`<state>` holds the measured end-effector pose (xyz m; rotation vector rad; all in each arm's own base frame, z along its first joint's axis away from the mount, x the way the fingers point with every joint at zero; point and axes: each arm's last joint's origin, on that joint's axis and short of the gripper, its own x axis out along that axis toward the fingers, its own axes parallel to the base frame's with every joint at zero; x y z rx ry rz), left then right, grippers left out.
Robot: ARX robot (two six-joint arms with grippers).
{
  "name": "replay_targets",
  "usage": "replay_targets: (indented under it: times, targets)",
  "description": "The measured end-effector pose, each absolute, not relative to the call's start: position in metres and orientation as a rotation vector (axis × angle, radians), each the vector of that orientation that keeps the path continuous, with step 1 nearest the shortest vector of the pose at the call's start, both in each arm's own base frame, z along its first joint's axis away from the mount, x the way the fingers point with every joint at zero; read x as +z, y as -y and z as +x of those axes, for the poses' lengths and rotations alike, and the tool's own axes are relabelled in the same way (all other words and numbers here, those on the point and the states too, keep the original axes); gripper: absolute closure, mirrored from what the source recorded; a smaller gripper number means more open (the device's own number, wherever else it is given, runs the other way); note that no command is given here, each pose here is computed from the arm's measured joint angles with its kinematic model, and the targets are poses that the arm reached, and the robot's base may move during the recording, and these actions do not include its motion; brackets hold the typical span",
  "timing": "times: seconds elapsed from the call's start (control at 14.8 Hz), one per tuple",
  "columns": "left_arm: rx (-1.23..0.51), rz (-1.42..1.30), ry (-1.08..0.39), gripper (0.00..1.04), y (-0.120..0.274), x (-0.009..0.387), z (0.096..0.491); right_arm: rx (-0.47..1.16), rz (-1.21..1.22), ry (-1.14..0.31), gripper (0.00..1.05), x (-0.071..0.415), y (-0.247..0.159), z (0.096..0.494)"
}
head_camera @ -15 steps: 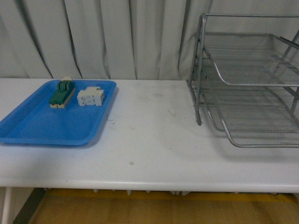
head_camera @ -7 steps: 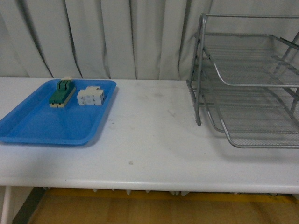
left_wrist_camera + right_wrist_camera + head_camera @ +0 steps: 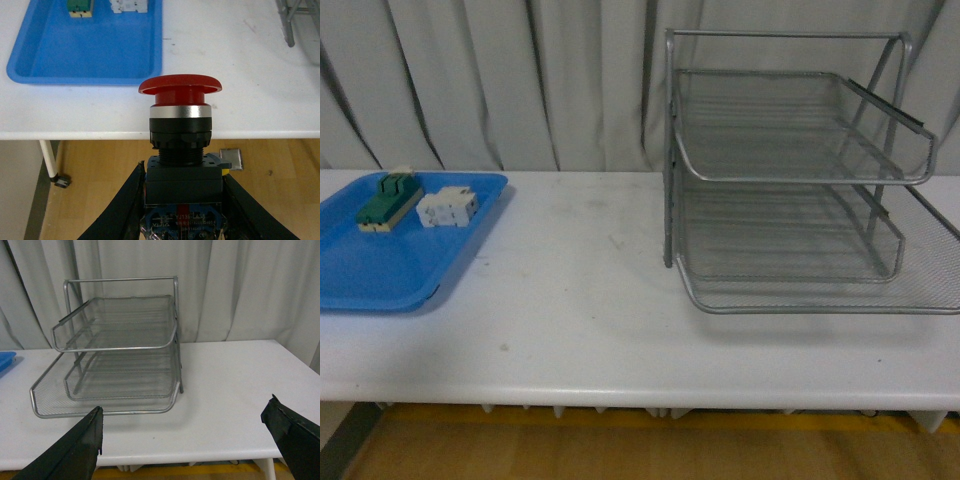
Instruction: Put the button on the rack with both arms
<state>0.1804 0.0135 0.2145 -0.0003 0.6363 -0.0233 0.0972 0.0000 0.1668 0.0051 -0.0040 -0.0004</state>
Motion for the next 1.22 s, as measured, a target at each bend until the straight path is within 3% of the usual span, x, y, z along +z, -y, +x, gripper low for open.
replay_targets:
  times: [0.47, 0.54, 0.61, 0.68, 0.95, 1.22]
  targets:
    - [-0.027, 0.000, -0.634, 0.69, -0.013, 0.215, 0.180, 0.000, 0.005, 0.004, 0.06, 0.167, 0.000, 0.097]
    - [-0.027, 0.008, -0.615, 0.69, -0.013, 0.215, 0.181, -0.004, 0.006, 0.005, 0.06, 0.167, 0.000, 0.097]
    - [-0.050, 0.076, -0.508, 0.69, -0.007, 0.215, 0.185, -0.005, 0.006, 0.002, 0.06, 0.167, 0.000, 0.097]
    - [-0.113, 0.122, -0.455, 0.69, 0.004, 0.216, 0.195, -0.003, 0.005, 0.004, 0.06, 0.167, 0.000, 0.097]
    - [-0.468, 0.315, -0.488, 0.69, 0.094, 0.201, 0.272, -0.003, 0.005, 0.005, 0.06, 0.167, 0.000, 0.097]
    - [-0.564, 0.474, -0.537, 0.69, 0.160, 0.171, 0.330, -0.003, 0.005, 0.005, 0.06, 0.167, 0.000, 0.097]
